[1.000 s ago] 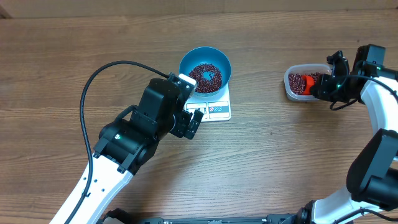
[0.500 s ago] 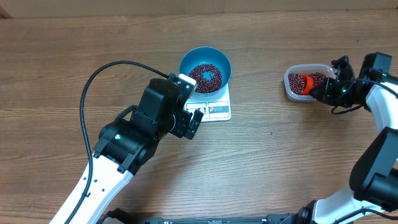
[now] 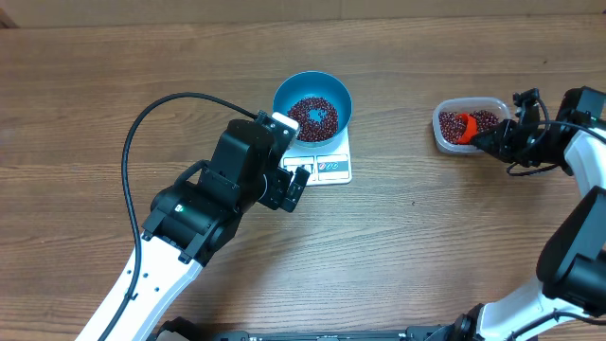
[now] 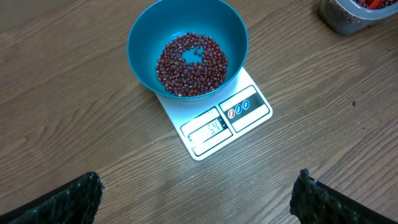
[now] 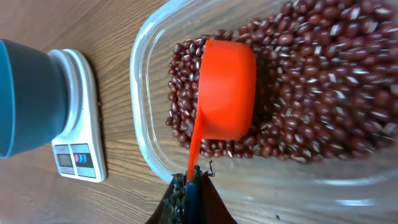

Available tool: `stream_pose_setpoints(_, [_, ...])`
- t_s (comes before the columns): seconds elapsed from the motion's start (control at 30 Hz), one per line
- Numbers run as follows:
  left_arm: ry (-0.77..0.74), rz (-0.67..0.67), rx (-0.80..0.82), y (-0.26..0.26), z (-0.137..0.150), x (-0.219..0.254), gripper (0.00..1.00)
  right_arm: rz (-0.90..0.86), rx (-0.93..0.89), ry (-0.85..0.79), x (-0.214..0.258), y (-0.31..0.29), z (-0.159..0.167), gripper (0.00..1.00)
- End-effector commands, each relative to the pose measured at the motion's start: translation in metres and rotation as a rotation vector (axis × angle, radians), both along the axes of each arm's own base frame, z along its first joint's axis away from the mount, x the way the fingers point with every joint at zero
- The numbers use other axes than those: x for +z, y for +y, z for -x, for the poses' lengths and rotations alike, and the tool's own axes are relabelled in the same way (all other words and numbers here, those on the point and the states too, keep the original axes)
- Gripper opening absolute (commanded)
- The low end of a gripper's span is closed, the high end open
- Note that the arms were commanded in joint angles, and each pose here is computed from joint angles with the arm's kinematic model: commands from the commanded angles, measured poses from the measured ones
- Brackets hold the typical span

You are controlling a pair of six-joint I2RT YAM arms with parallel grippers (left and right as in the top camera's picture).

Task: Scoop item into bowl and weigh 150g on scale
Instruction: 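Scoop more beans from the tub with the red cup, right gripper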

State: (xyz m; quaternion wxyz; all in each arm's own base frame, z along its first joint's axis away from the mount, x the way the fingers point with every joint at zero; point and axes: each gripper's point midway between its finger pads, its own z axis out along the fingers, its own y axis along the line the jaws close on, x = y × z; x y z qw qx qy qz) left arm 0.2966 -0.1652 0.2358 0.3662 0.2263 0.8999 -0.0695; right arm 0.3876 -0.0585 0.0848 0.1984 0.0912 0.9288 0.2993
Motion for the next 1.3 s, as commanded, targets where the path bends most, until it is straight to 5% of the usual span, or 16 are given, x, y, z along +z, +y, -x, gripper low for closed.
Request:
stream_pose_setpoints(0.0, [0.005, 0.006, 0.011, 0.001, -0.002, -0.001, 1.00, -0.079, 0.016, -0.003, -0.003, 0.010, 0.000, 0.04])
stream_pose_setpoints(1.27, [0.005, 0.006, 0.011, 0.001, -0.002, -0.001, 1.00, -0.359, -0.092, -0.106, 0.016, -0.021, 0.001, 0.04])
